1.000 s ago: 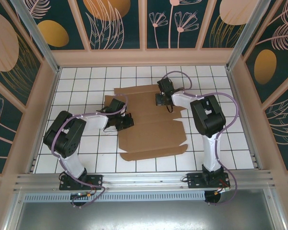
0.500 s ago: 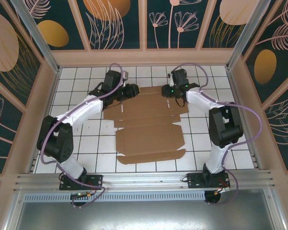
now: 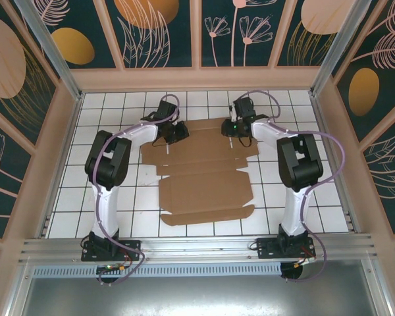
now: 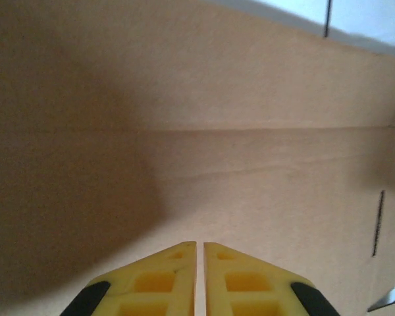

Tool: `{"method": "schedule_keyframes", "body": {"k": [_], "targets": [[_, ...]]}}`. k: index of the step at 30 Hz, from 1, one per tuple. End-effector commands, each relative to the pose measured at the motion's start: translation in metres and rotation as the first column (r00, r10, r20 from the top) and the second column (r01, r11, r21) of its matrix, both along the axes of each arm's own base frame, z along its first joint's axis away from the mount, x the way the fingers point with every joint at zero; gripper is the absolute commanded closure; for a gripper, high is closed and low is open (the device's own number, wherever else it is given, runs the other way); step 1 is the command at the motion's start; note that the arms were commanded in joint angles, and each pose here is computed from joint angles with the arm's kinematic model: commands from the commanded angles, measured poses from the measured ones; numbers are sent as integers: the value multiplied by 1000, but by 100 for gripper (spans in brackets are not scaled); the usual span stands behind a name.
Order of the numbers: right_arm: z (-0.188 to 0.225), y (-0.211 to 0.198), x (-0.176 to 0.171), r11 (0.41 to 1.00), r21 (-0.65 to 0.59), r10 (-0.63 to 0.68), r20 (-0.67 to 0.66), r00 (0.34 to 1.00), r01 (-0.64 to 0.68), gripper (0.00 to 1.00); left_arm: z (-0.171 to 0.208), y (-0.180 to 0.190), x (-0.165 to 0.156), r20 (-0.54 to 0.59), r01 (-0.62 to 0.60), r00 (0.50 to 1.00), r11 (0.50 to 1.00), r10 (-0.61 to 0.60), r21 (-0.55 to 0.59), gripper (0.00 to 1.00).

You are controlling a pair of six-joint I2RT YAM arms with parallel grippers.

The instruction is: Fold the paper box

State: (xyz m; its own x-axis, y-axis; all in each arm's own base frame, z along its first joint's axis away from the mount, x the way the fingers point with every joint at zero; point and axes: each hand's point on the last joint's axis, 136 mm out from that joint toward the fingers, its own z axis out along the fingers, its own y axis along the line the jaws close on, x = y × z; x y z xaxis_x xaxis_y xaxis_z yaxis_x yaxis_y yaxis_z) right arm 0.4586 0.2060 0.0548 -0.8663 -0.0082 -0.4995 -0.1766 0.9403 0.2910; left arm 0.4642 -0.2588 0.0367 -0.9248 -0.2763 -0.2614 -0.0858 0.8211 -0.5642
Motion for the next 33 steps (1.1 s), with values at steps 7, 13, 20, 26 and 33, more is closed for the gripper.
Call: {"method": "schedule_keyframes", "body": {"k": [7,13,20,26,33], "targets": [[-41,-17,-31,997,-58,-62,-115,991,56,73,-39,4,2,-61,4,998,999,-1,51,91],[4,-18,0,997,21,-78,-26,997,78,66,-49,7,4,-72,11,997,998,-7,61,92],[31,-64,67,981,73,-181,32,983,179,37,-55,11,2,-74,13,997,996,-7,83,93],[11,-75,104,983,51,-177,-10,984,177,33,-64,18,-2,-88,10,996,993,0,119,95],[-17,-61,105,988,95,-115,-80,990,123,34,-73,25,-10,-112,-3,994,989,20,150,95]]}}
